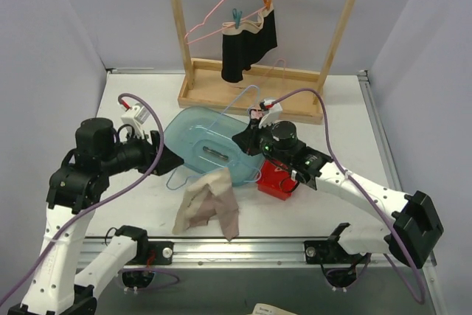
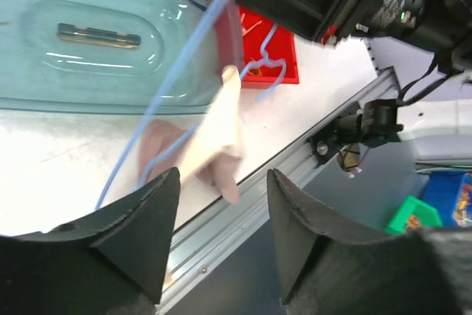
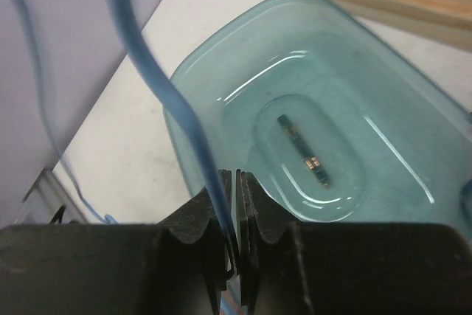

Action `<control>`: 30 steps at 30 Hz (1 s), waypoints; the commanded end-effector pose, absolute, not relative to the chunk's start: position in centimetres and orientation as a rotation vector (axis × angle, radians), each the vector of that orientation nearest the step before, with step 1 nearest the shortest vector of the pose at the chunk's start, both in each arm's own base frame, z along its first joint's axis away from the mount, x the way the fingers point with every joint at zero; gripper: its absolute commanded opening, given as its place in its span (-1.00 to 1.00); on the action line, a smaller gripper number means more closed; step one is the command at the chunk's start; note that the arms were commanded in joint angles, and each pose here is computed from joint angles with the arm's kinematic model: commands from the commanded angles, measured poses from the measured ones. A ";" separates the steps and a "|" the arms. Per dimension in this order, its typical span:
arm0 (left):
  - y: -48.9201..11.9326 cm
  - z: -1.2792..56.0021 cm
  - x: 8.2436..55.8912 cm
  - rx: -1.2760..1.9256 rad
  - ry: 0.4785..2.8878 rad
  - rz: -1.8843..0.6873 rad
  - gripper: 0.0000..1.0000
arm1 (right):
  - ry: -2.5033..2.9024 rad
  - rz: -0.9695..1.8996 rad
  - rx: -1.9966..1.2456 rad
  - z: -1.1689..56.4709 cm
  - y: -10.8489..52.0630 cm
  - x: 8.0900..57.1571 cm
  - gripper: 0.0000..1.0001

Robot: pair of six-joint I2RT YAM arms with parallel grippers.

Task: Remove the underwear clipped to the hanger
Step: Remove the underwear from the hanger, then pick up the underwear from the center of the board.

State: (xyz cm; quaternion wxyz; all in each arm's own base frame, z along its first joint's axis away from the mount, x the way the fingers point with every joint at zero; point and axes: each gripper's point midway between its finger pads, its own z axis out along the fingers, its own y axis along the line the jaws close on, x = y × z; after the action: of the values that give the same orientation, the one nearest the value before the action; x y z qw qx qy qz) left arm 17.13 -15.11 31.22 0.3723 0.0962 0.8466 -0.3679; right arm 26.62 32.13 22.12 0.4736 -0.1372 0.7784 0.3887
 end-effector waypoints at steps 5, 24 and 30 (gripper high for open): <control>-15.2 31.1 16.2 0.210 2.143 -0.980 0.38 | 1.862 0.864 -0.217 24.5 30.6 28.5 -1.00; -19.6 23.4 13.5 0.418 2.298 -1.141 0.42 | 1.541 0.321 0.382 37.4 15.6 31.4 -1.00; -24.8 17.3 12.6 0.695 2.536 -0.749 0.42 | 1.393 0.293 0.544 41.3 8.8 27.5 -1.00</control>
State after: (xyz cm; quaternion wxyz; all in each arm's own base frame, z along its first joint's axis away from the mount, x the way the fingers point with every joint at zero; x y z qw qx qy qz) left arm 11.34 -22.70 19.49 0.1804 0.2219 0.8885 -0.3590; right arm 29.41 13.56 38.80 0.6997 0.1755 0.6733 0.1625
